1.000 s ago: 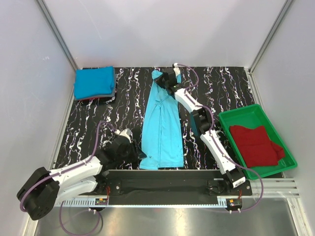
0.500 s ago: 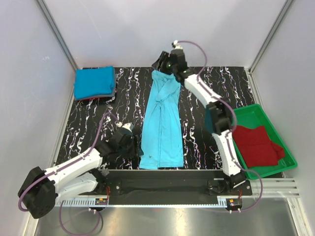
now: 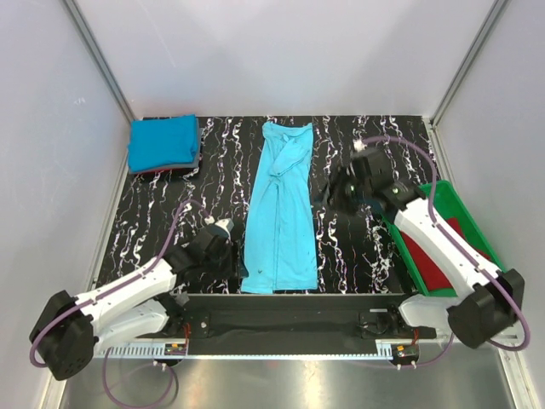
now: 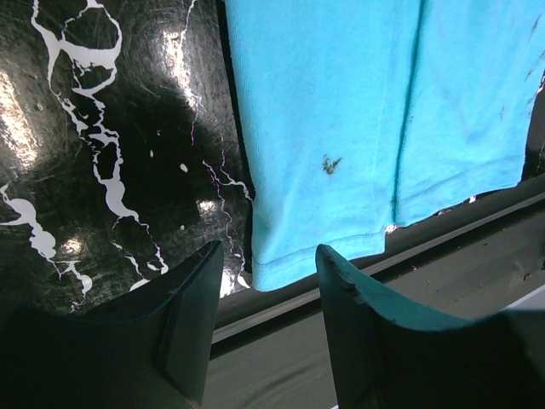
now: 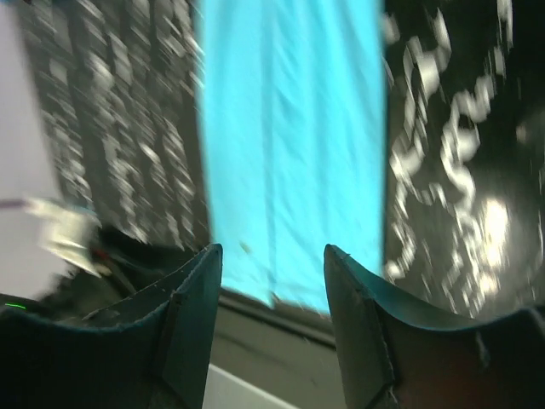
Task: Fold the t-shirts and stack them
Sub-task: Fold the tshirt
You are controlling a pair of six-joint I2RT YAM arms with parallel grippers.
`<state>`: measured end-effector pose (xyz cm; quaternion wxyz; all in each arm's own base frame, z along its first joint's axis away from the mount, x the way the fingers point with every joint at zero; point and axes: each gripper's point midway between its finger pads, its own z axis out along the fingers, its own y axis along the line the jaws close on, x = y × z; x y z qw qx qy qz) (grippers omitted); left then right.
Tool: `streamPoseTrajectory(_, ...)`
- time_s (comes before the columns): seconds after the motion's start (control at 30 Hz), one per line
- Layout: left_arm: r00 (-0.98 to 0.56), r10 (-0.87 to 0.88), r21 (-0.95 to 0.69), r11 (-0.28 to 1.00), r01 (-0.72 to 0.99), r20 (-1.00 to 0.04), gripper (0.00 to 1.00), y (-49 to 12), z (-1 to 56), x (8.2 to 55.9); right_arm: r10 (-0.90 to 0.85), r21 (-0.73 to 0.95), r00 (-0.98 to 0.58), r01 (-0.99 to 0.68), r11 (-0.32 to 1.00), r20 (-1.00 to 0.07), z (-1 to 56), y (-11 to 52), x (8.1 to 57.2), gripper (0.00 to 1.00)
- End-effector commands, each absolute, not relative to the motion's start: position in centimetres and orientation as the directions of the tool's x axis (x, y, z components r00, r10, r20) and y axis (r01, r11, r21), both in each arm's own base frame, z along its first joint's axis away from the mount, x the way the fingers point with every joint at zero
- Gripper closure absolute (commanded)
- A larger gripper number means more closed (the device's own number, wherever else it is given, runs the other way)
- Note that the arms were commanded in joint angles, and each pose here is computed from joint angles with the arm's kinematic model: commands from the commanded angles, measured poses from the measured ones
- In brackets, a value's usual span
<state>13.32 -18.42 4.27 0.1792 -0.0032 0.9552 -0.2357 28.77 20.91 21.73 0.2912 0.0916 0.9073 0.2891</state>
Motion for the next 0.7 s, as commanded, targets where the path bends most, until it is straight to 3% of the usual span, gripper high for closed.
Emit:
streamPoseTrajectory(0.0, -0.92, -0.095, -0.449, 0.888, 0.093, -0.38, 0.48, -18.5, 5.0, 13.7, 0.285, 0.517, -0.915, 0.103, 0.85, -0.285, 16.2, 19.4, 21.6, 0.42)
streamPoseTrajectory(0.2, -0.913, -0.094, -0.41, 0.908, 0.085, -0.397, 0.48, -17.9, 5.0, 13.5, 0.292, 0.497, -0.927, 0.143, 0.856, -0.236, 13.2, 18.0, 17.4, 0.42)
streamPoseTrajectory(0.5, -0.908, -0.075, -0.36, 0.929, 0.086, -0.411, 0.48, -17.7, 5.4, 13.3, 0.327, 0.528, -0.933, 0.204, 0.824, -0.15, 9.3, 18.3, 15.1, 0.4)
streamPoseTrajectory(0.67, -0.909, -0.064, -0.36, 0.928, 0.098, -0.413, 0.48, -17.8, 5.3, 13.1, 0.336, 0.541, -0.929, 0.205, 0.815, -0.154, 8.4, 18.6, 14.6, 0.38)
